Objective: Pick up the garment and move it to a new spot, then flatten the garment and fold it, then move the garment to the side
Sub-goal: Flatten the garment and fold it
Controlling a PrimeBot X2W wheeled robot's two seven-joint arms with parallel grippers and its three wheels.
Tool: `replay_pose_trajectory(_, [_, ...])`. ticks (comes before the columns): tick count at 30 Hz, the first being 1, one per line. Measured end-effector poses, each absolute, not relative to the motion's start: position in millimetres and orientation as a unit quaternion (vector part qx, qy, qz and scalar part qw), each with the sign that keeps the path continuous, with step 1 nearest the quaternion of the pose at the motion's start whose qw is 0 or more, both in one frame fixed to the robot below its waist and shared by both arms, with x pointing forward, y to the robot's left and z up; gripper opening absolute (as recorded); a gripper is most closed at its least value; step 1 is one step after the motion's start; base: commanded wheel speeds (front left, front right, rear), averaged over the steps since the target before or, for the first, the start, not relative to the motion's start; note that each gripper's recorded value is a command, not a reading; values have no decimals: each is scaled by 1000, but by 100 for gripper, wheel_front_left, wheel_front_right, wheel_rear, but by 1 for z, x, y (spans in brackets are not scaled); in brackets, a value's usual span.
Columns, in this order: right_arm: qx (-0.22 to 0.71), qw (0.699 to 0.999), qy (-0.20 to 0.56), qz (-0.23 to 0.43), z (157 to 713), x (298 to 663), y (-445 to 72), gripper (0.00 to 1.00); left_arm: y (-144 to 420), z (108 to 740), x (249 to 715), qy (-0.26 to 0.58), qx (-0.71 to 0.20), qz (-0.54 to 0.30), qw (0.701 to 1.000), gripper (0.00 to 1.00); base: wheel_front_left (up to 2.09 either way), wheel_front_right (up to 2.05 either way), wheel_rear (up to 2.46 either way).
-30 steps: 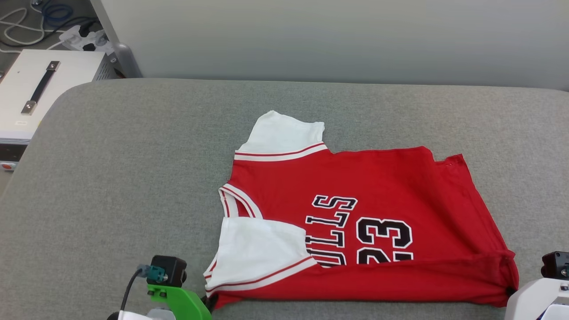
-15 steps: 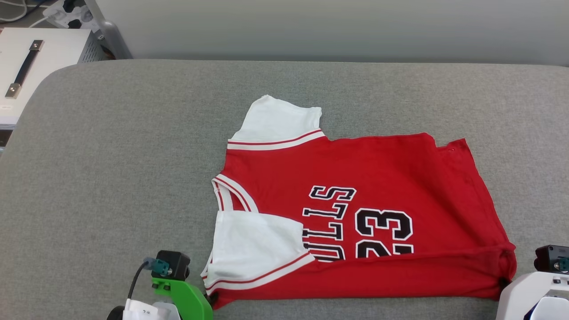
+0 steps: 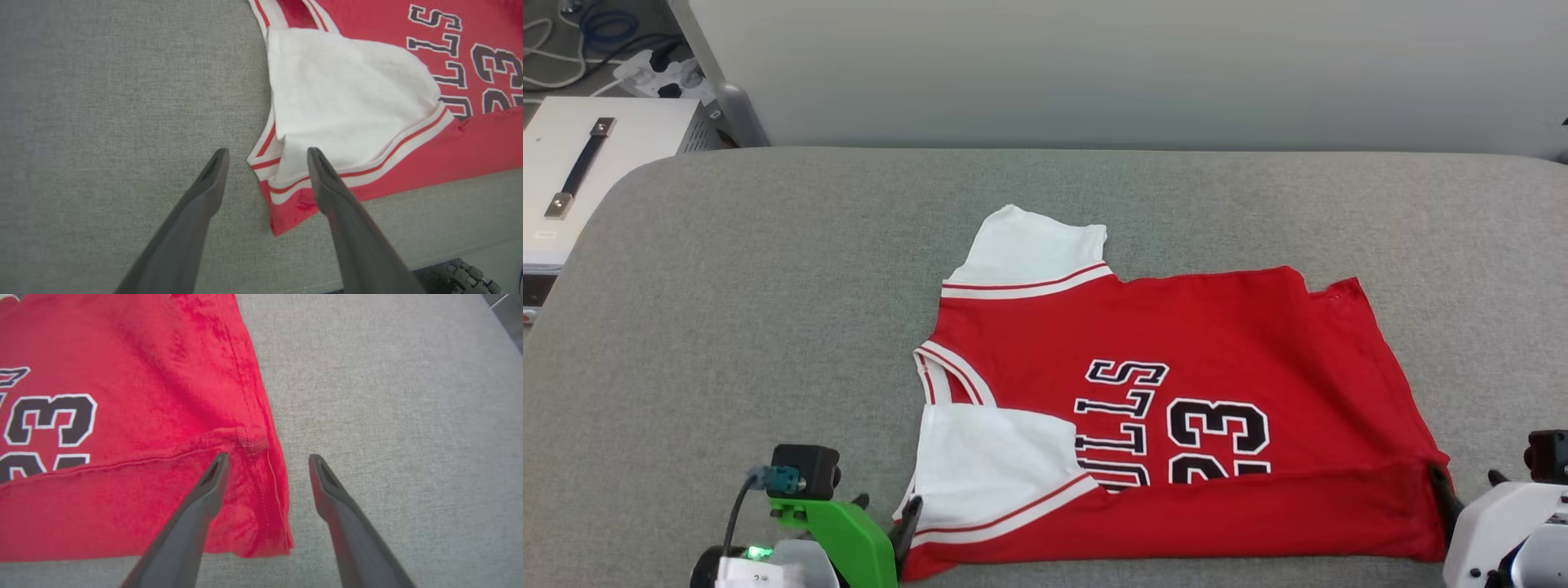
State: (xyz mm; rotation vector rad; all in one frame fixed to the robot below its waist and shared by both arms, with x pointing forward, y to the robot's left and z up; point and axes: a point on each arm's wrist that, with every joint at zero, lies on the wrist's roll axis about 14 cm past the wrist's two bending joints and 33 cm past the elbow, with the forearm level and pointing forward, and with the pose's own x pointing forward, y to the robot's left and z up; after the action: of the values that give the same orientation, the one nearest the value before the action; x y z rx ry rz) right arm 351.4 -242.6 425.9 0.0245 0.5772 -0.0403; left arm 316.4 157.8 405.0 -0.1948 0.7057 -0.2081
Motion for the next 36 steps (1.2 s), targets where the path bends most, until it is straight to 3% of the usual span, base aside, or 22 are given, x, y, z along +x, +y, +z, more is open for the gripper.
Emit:
replay_pose_trajectory(11, [16,996,87,1,505,370,-229,100,151,498,368,100,-78,-126,984,100,0,0,0])
replay_pose_trajectory(14, [25,999,27,-2,525,374,-228,100,150,520,382,26,-72,-131,988,100,0,0,0])
replay_pose_trajectory(21, [40,998,-50,8,544,380,-215,100,134,546,417,-46,-64,-157,984,100,0,0,0])
replay_pose_trajectory(27, [48,997,-63,9,543,393,-210,100,115,554,463,-60,-22,-215,975,100,0,0,0])
replay_pose_trajectory(36, [46,997,-60,6,533,413,-210,100,89,534,560,86,77,-284,952,100,0,0,0])
